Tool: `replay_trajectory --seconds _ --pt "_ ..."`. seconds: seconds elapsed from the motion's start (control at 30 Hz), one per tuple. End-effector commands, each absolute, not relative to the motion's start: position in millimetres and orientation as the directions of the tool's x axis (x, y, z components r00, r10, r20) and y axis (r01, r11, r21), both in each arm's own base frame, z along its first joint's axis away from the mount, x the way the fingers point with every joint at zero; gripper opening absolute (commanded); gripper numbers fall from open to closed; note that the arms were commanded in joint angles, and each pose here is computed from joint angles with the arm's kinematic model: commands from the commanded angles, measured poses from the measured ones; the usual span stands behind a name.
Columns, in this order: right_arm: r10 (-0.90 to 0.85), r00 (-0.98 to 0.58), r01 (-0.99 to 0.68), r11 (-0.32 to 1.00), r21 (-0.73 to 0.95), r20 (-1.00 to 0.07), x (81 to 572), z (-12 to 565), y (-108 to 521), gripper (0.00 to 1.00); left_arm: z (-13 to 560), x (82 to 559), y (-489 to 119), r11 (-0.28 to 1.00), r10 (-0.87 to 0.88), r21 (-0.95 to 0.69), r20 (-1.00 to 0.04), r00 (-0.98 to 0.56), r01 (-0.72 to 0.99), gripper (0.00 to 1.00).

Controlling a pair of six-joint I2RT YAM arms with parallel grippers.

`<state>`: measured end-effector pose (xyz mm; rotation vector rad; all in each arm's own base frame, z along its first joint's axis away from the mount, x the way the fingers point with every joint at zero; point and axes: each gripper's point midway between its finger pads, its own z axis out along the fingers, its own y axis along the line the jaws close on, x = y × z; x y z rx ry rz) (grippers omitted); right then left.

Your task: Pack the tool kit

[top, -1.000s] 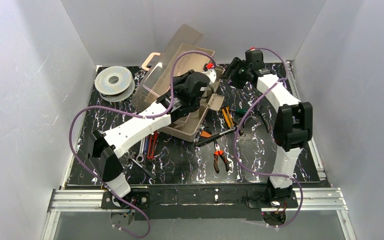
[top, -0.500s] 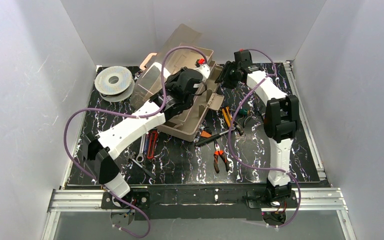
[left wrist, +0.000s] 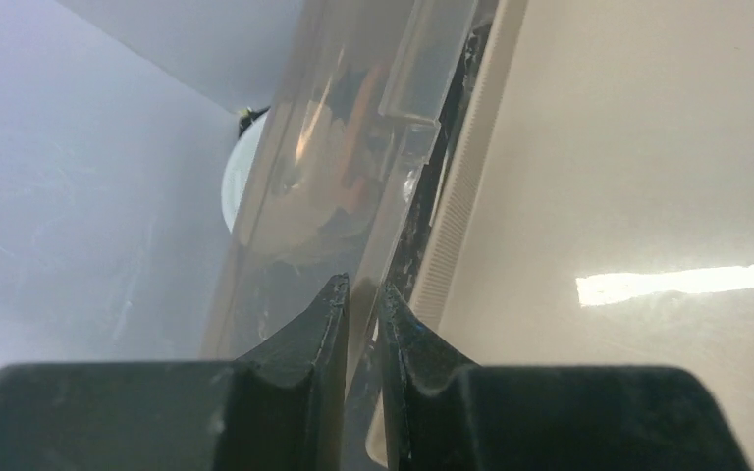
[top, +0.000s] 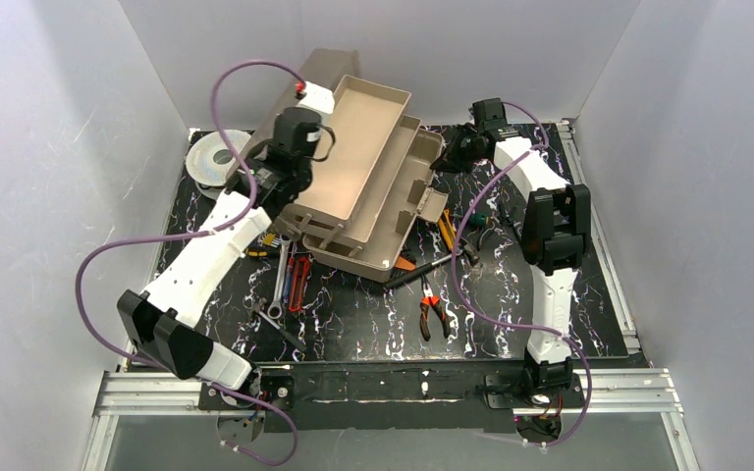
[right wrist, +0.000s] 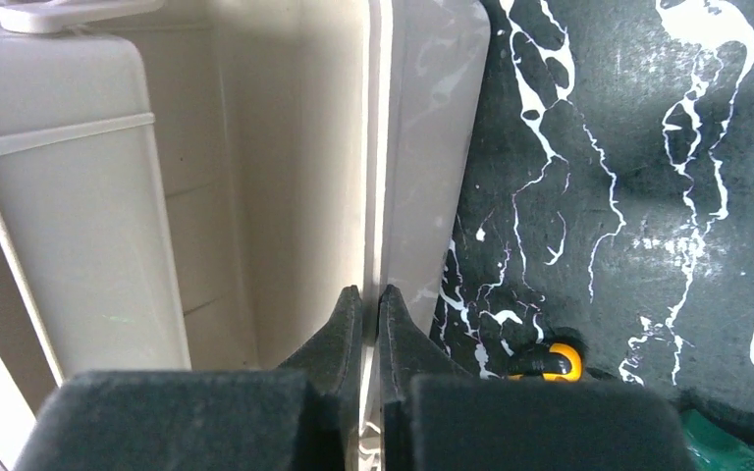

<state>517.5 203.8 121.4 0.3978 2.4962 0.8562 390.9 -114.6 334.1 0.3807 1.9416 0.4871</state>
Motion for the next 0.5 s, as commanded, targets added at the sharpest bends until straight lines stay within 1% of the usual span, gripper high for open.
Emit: replay_trajectory --seconds 0.0,0.2,0.4,0.47 --pt "0.424 -0.797 0.084 0.783 0.616 -0.430 546.2 144.9 161.4 0.01 289.4 364.6 -82.7 0.931 0.327 0.361 -0.751 -0.573 0.059 0.00" --pt "0.442 -0.776 0.092 0.785 0.613 -0.450 554.5 158.0 137.2 0.01 265.5 375.6 -74.3 0.982 0.168 0.187 -0.758 -0.630 0.038 0.00" --pt "0.452 -0.768 0.099 0.783 0.614 -0.454 557.8 161.1 126.4 0.01 241.0 402.1 -72.9 0.999 0.030 0.008 -0.729 -0.684 0.035 0.00" --pt "0.457 -0.768 0.101 0.779 0.619 -0.450 559.1 160.2 125.6 0.01 238.5 412.9 -74.1 0.999 0.010 -0.021 -0.723 -0.691 0.036 0.00"
